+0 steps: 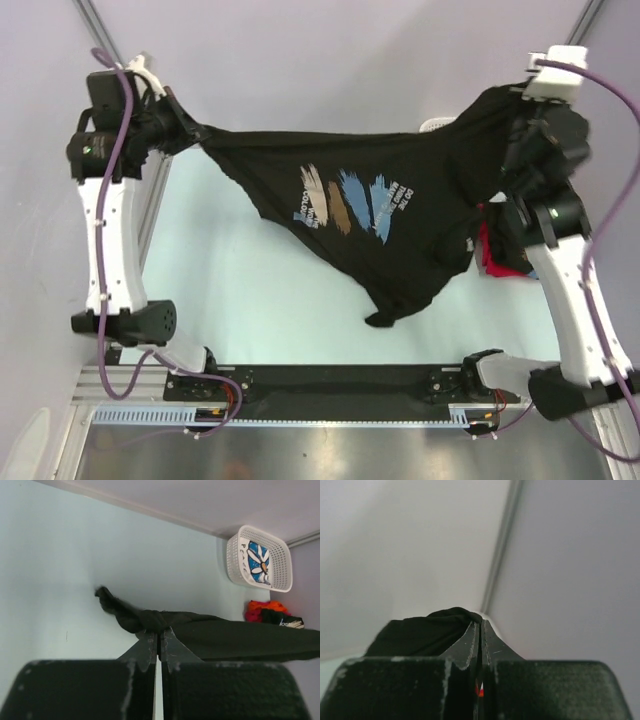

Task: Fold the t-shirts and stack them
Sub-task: Flatten out the tshirt

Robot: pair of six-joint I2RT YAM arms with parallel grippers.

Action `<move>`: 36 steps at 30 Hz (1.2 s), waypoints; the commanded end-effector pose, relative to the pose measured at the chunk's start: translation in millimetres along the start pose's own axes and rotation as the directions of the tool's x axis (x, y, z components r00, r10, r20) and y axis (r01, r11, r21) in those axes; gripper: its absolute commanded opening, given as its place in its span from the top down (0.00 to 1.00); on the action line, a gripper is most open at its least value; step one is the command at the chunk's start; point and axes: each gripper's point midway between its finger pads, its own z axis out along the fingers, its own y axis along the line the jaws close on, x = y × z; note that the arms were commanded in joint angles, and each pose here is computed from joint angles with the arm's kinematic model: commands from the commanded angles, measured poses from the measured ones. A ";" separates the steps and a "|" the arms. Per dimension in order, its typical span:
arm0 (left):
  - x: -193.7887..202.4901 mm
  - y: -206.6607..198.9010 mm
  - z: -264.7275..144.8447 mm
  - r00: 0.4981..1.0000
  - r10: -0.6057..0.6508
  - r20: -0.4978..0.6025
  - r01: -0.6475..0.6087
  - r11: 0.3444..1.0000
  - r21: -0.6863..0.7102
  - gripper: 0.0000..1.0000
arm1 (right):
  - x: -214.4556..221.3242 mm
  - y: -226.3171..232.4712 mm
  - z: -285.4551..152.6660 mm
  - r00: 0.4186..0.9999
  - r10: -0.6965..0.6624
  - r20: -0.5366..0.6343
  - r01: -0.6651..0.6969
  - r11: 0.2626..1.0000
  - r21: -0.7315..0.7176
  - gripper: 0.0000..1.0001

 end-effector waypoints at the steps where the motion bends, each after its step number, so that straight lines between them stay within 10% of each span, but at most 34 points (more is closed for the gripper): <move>1: -11.6 -20.1 18.7 0.997 0.076 0.034 -0.077 0.995 0.055 1.00 | 93.2 77.8 24.9 0.961 0.118 -0.250 -0.178 0.956 -0.233 1.00; 11: -44.2 -8.6 72.1 0.995 0.072 0.063 -0.074 0.997 0.028 1.00 | 203.6 3.4 98.5 0.901 0.190 -0.389 -0.205 0.979 0.004 1.00; 26: -104.3 -32.5 -3.3 0.962 0.035 0.269 -0.088 0.979 0.185 1.00 | 36.8 41.1 70.2 0.974 0.174 -0.145 -0.195 0.969 -0.148 1.00; 36: -75.2 -30.2 -18.3 0.974 0.037 0.224 -0.069 0.988 0.137 1.00 | 62.0 26.9 27.8 0.970 0.100 -0.221 -0.132 0.982 -0.138 1.00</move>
